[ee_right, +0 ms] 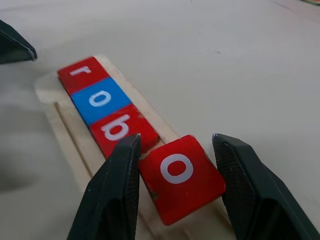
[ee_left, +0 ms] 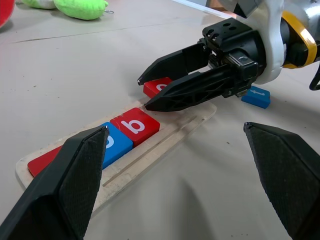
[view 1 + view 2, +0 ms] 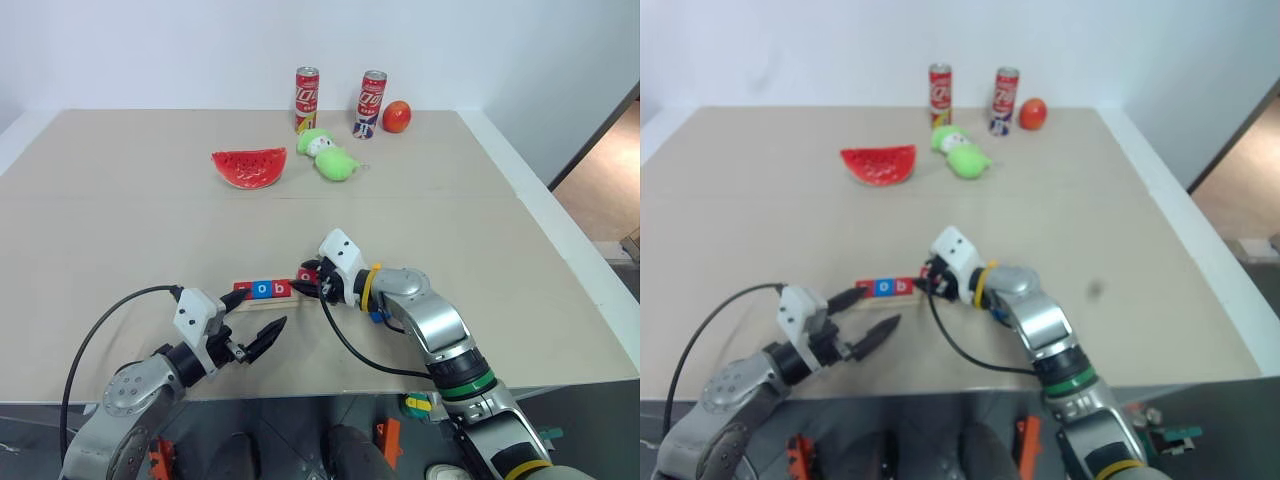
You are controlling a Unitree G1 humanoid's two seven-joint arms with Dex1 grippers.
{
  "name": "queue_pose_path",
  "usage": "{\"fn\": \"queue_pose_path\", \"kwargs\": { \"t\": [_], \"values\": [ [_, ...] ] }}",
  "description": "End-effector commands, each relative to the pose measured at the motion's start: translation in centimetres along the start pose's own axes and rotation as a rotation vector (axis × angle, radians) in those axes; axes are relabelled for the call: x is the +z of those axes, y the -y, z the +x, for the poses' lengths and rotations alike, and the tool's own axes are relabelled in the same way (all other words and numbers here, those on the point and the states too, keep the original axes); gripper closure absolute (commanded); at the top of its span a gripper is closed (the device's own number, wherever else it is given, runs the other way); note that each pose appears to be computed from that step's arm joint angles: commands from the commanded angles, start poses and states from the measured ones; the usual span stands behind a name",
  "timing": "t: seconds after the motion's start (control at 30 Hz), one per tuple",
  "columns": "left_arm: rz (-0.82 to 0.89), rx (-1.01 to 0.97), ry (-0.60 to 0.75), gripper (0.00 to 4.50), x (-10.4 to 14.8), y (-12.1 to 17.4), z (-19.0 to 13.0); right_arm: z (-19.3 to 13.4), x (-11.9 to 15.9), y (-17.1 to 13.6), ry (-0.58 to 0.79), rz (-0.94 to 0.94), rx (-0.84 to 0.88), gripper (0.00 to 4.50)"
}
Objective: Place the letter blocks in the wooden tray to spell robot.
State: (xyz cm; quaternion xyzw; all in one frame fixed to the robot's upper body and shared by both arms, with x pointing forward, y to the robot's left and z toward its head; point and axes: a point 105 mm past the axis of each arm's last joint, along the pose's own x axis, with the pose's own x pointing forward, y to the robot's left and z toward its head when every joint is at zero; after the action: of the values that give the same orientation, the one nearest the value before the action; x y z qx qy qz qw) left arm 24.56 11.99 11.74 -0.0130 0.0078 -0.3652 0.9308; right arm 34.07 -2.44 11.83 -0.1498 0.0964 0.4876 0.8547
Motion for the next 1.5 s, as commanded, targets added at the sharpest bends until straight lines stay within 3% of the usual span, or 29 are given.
{"fn": "queue_pose_path", "kwargs": {
  "t": [0.03,0.73,0.8,0.97,1.0,1.17,1.33,1.47,1.5],
  "values": [
    [0.024,-0.002,0.024,0.0,0.8,0.1,-0.1,0.3,1.1,-0.4,0.033,-0.026,0.014,2.81],
    [0.026,-0.017,0.013,0.0,0.5,0.6,0.0,0.6,1.0,-1.6,0.052,0.007,0.059,2.81],
    [0.025,-0.02,0.013,0.0,0.5,0.6,0.0,0.5,1.1,-1.7,0.059,0.01,0.062,1.78],
    [0.02,-0.025,0.018,0.0,0.6,0.6,0.1,0.3,1.6,-1.9,0.083,0.016,0.071,0.13],
    [0.02,-0.027,0.019,0.0,0.6,0.6,0.1,0.3,1.7,-2.0,0.092,0.014,0.073,0.06],
    [0.021,-0.031,0.016,0.0,0.6,0.6,0.1,-0.3,4.0,-1.8,0.18,0.023,0.044,0.06],
    [0.023,-0.034,0.014,0.0,0.7,0.6,-0.2,-3.0,6.3,0.8,0.307,0.097,-0.089,0.06],
    [0.017,-0.049,0.011,0.0,0.7,0.7,-0.3,-4.9,4.0,2.0,0.273,0.141,-0.174,1.27],
    [0.015,-0.054,0.01,0.0,0.7,0.7,-0.3,-5.1,3.3,2.0,0.257,0.142,-0.186,1.33]
  ]
}}
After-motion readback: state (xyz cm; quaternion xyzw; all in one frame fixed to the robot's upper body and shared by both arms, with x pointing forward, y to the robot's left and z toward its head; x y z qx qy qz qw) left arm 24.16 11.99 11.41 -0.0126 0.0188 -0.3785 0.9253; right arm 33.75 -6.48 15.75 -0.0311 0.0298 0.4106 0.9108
